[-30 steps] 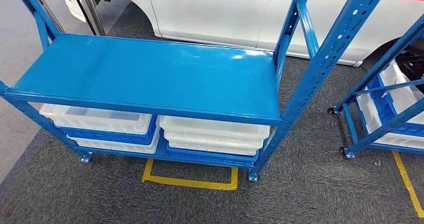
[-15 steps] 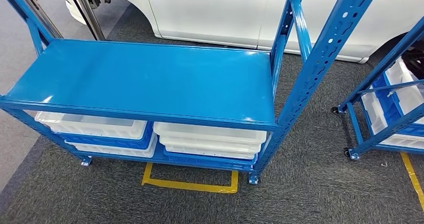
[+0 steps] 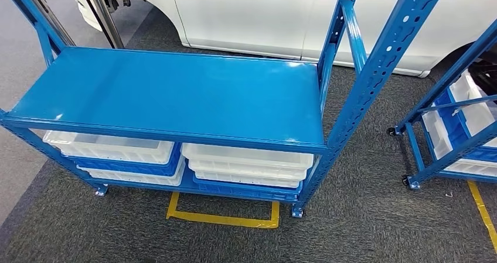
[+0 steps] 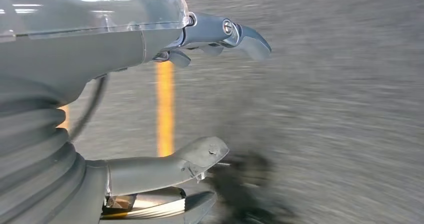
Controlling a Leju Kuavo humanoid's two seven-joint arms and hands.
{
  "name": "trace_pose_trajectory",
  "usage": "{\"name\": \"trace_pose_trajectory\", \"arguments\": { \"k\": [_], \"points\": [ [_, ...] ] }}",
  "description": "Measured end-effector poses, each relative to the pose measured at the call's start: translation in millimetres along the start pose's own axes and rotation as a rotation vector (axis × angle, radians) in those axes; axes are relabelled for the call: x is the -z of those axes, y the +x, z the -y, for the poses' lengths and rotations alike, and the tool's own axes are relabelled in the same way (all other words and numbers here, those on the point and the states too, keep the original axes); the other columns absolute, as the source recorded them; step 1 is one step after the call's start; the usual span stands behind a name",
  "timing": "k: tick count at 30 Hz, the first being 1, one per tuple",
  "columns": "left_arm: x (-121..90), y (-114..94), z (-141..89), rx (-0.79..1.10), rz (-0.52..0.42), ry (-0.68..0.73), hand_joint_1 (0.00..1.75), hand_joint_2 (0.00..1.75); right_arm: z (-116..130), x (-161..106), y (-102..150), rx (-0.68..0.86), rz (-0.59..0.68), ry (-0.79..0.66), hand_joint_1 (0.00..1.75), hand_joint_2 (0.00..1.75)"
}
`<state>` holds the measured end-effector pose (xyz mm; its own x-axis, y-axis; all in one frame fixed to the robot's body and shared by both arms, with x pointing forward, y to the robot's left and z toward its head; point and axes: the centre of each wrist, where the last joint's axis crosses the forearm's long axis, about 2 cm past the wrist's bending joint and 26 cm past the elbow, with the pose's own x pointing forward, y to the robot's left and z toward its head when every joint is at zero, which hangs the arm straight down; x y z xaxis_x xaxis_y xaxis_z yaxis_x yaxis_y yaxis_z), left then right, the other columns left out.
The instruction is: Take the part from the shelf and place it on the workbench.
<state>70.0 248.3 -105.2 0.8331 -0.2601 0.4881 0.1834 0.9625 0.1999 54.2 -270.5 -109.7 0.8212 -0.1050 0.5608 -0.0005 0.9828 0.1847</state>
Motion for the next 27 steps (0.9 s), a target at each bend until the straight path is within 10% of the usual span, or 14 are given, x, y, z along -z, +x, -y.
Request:
{"name": "trace_pose_trajectory", "arguments": {
  "k": [4,17,18,21,22,27],
  "points": [
    [9,35,5,0.001,0.110,-0.028,0.00,1.75,-8,14,27,-0.057,0.085,0.041,0.00,1.75],
    [-6,-15,1,-0.089,-0.223,-0.055,0.00,1.75,16,-8,-9,-0.060,-0.214,-0.151,0.00,1.75],
    [-7,-18,0,-0.095,-0.229,-0.059,0.00,1.31,18,-8,-10,-0.061,-0.219,-0.156,0.00,1.75],
    [-10,-26,-1,-0.114,-0.249,-0.072,0.00,0.00,20,-11,-13,-0.063,-0.237,-0.167,0.00,0.44],
    [-11,-29,-1,-0.120,-0.254,-0.076,0.00,0.00,21,-12,-15,-0.064,-0.244,-0.170,0.00,0.00],
    [-15,-40,-4,-0.147,-0.272,-0.092,0.00,0.00,23,-17,-21,-0.065,-0.271,-0.183,0.00,0.00]
  ]
}}
